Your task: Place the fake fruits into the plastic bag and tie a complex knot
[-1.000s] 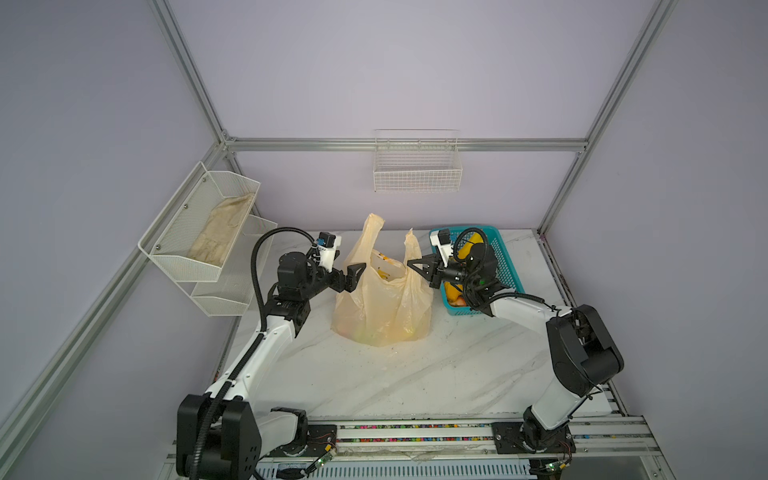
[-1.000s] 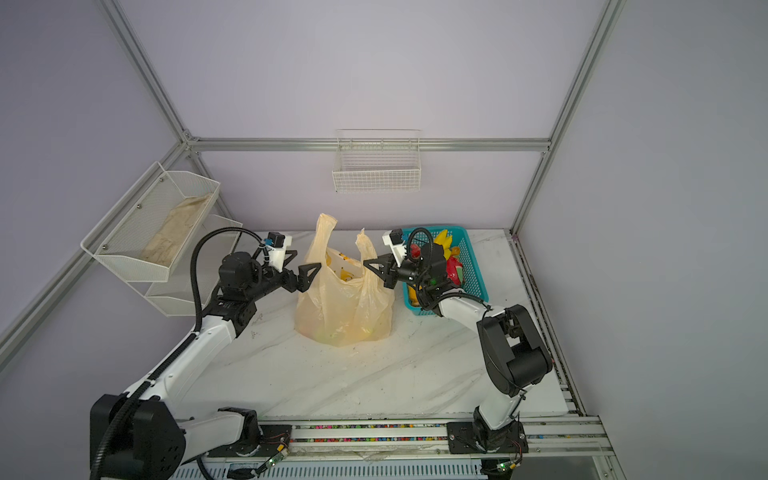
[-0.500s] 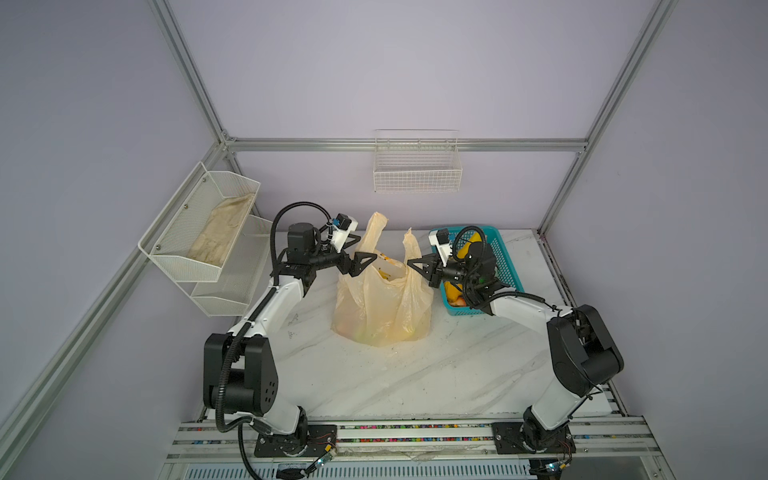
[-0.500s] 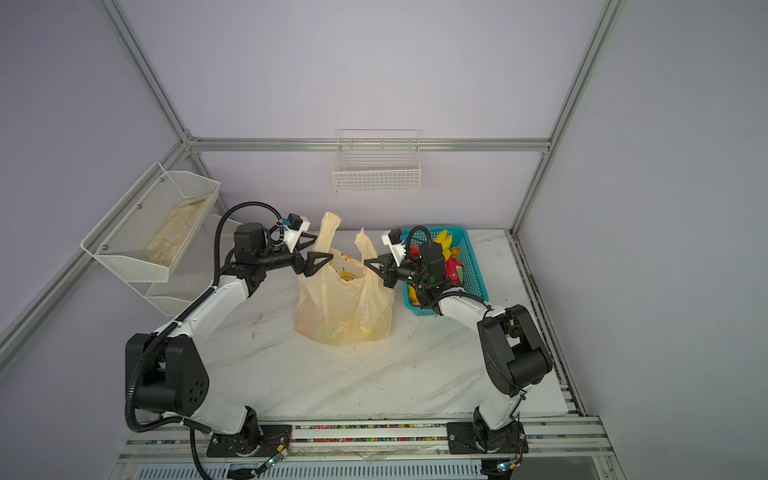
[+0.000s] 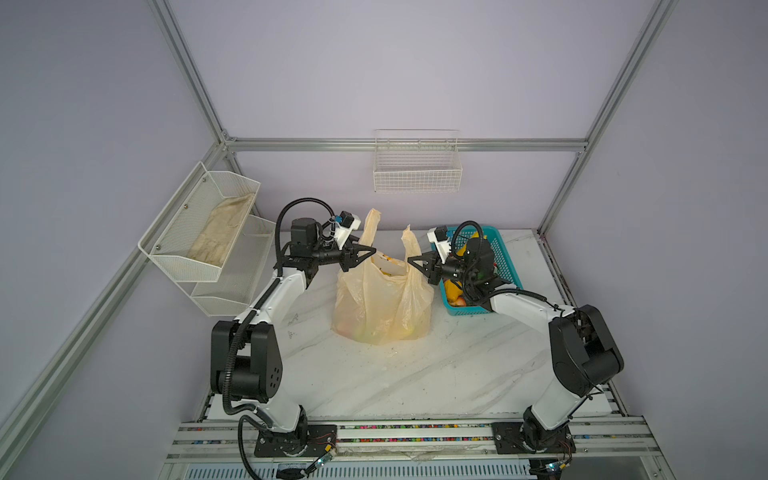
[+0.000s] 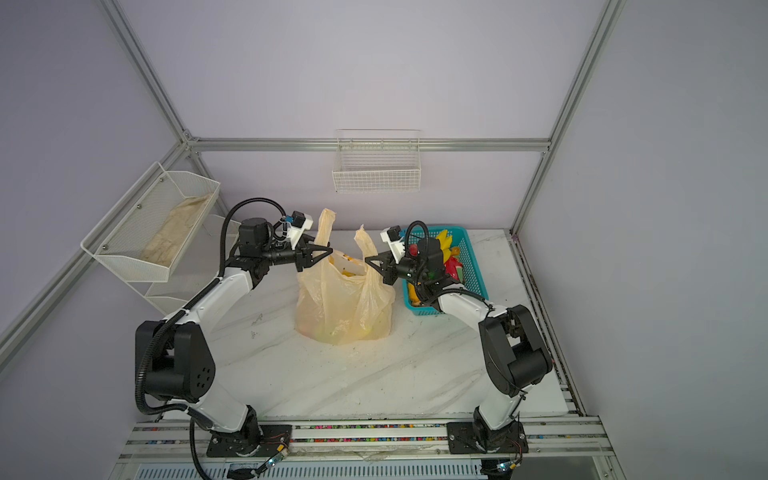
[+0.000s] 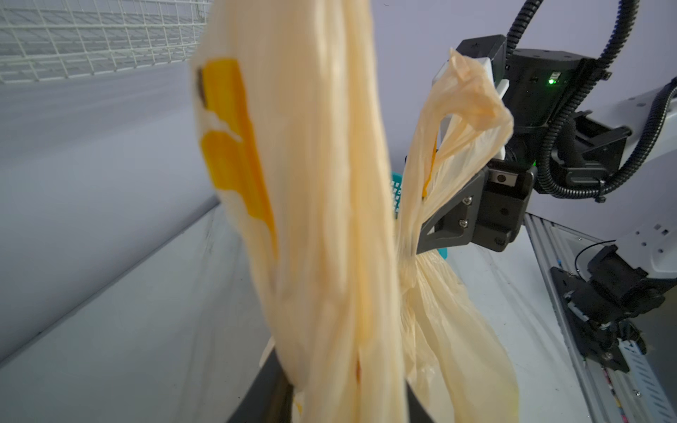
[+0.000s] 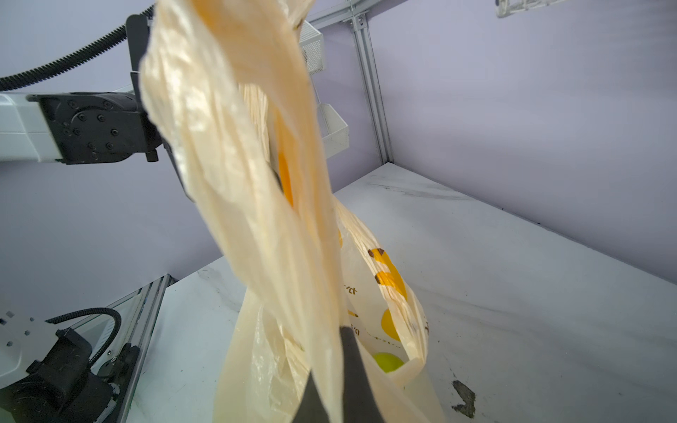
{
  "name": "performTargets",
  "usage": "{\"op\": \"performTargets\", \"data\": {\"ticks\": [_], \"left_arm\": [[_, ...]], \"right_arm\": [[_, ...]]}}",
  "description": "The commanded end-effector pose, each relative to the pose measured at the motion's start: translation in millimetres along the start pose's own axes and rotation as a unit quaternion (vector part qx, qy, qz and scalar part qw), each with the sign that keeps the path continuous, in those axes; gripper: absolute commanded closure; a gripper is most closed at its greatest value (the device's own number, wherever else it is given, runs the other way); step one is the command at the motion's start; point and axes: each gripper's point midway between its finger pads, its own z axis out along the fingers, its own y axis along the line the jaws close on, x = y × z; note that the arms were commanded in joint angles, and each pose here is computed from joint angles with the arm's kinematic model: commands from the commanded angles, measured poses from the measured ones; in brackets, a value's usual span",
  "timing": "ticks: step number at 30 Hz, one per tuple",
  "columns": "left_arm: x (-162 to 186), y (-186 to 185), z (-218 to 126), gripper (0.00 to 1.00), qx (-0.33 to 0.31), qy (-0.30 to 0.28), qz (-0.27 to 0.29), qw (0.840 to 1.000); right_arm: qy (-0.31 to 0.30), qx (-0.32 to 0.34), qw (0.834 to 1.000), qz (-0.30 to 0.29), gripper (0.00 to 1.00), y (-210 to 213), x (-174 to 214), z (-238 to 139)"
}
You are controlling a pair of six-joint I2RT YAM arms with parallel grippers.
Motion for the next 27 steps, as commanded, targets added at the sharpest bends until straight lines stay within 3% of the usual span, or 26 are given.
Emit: {"op": "performTargets", "data": {"ticks": [1, 4, 11, 18, 27], "left_arm": [[-45.1, -9.5, -15.4, 0.86, -0.017, -0.036, 0.056, 0.998], [-36.4, -13.0, -18.8, 0.91, -0.034, -0.028, 0.062, 0.997], [-20.1, -48.5, -10.7, 0.99, -0.008, 0.008, 0.12, 0.993], [10.4, -68.3, 14.0, 1.0, -0.011, 0.101, 0.183, 0.978], [21.9, -67.7, 30.2, 1.0, -0.007, 0.162, 0.194, 0.967]], "right_arm": [[-0.015, 0.026, 1.0, 0.01, 1.0, -2.4, -24.7, -4.5], [-0.009, 0.031, 0.999, 0.022, 1.0, -4.7, -25.3, -3.5], [0.012, 0.037, 0.998, 0.047, 1.0, -13.4, -21.9, 4.4], [0.03, 0.021, 0.998, 0.05, 1.0, -14.6, -25.5, 11.9], [0.049, -0.045, 0.997, 0.024, 1.0, -5.6, -19.1, 11.3]]}}
